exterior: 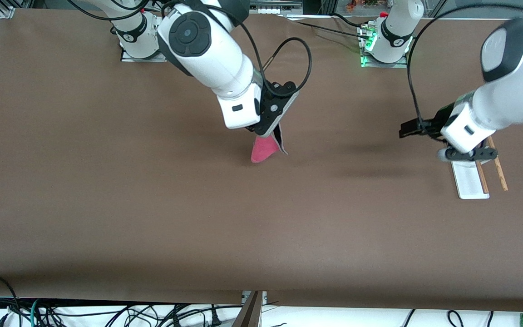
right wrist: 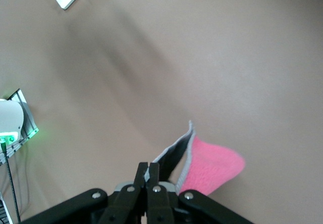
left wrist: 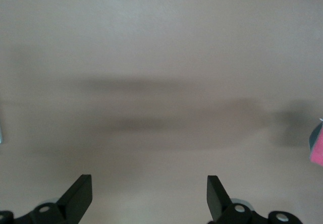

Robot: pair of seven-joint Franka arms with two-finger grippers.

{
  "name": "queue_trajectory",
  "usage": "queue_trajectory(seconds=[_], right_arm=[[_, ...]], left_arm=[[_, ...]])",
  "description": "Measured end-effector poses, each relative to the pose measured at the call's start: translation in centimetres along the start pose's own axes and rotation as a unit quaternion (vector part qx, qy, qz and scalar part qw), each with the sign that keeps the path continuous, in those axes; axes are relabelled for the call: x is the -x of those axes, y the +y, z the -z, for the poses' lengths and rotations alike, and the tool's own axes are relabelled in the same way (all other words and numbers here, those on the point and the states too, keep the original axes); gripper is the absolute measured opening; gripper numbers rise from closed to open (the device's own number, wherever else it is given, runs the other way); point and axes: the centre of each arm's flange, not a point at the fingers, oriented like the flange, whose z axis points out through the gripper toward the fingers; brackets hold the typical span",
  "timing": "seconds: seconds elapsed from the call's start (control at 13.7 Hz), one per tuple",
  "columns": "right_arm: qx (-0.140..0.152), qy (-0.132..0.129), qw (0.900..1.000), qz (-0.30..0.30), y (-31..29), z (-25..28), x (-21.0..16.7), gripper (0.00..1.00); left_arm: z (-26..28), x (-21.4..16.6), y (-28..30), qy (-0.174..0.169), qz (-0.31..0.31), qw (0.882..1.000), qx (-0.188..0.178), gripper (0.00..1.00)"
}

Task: Pass towel and hang on rack
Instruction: 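Hold the towel up while the left gripper reaches toward it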

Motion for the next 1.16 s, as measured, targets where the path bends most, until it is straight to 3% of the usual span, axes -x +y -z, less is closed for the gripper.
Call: queue_trajectory(seconds=[0.22, 0.44, 0.66, 0.95, 1.16], right_arm=[[-0.001, 0.010, 1.000, 0.011, -1.9, -0.4, -0.5, 0.02], [0.005, 0.017, 1.000, 0.022, -3.2, -0.7, -0.8, 0.02], [0.012, 0.020, 0.999, 0.036, -4.6, -1.1, -0.9, 0.02], [0.013, 0.031, 0.998, 0.047, -6.2, -1.3, -1.3, 0.02], [0.014, 0.035, 0.998, 0.047, -6.2, -1.3, -1.3, 0.02]], left_arm=[[-4.3, -2.4, 1.2, -0.044, -0.029, 0.996, 0.067, 1.00], [-5.3, -4.1, 1.9, -0.050, -0.071, 0.989, 0.118, 1.00], [-7.3, -5.1, 2.8, -0.063, -0.100, 0.974, 0.191, 1.00], [-12.5, -6.8, 2.7, -0.106, -0.069, 0.960, 0.249, 1.00], [-14.3, -7.1, 3.9, -0.145, 0.013, 0.950, 0.277, 1.00]])
